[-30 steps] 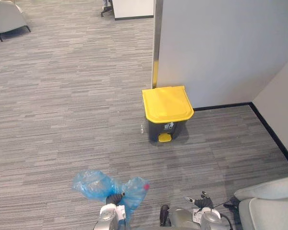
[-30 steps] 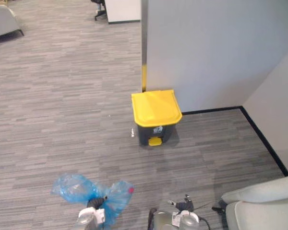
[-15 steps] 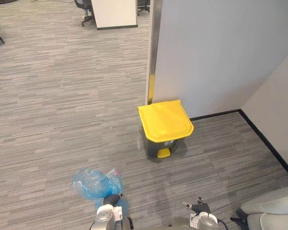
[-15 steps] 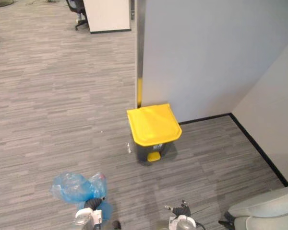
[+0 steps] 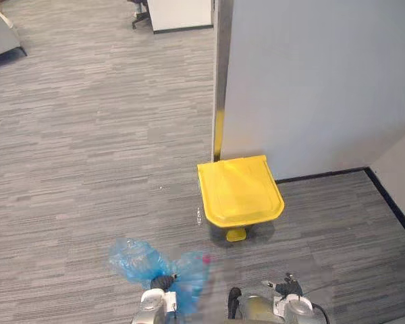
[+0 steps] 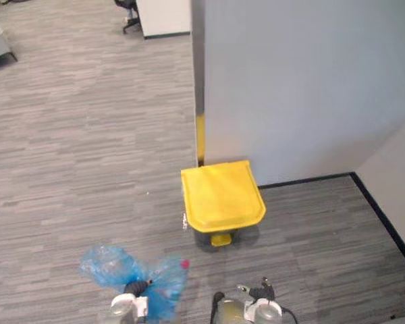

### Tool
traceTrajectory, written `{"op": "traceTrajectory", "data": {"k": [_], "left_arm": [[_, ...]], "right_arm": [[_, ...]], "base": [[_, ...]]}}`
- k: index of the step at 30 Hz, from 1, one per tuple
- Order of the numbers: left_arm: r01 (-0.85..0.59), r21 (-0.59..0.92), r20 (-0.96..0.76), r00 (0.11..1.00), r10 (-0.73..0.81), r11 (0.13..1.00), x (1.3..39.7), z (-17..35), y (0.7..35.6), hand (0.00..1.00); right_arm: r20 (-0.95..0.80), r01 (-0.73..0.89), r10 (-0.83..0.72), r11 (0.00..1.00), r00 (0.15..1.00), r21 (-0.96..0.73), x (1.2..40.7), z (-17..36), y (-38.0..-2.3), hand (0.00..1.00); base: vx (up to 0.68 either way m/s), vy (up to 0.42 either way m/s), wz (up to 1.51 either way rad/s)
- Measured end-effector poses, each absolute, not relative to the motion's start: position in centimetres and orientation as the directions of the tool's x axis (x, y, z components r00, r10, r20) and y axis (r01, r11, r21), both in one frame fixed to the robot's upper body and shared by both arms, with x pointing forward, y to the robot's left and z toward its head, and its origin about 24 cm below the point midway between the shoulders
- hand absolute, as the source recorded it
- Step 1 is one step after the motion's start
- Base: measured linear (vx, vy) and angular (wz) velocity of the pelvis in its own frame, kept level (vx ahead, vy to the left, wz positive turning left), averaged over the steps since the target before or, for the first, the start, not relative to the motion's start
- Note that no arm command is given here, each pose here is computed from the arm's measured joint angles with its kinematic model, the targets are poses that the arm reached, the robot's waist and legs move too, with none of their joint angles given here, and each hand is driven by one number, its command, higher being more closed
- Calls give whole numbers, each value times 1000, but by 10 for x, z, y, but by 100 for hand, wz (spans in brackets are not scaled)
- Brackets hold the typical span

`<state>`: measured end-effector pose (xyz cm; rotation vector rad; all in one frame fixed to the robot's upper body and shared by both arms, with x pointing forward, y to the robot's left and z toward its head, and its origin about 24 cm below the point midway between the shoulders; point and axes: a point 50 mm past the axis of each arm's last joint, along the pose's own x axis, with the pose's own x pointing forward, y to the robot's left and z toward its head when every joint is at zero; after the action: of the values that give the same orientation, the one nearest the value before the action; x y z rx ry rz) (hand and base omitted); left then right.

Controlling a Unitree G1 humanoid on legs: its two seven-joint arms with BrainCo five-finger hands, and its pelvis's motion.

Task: Gather rubbish on tea table into small bin, then transfer packed bag to large trash can.

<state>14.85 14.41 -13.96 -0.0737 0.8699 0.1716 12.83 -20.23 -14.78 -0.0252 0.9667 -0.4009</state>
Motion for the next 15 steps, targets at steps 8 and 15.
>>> {"op": "traceTrajectory", "data": {"k": [8, 15], "left_arm": [[-194, 1, -751, 648, 129, 981, 153, -136, 147, 100], [-149, 110, -785, 593, 178, 983, 136, -145, 173, 100]], "right_arm": [[-801, 328, -343, 925, 491, -195, 125, -149, -202, 0], [-825, 347, -344, 918, 448, -194, 112, -154, -202, 0]], "base": [[100, 110, -19], [46, 147, -21]]}}
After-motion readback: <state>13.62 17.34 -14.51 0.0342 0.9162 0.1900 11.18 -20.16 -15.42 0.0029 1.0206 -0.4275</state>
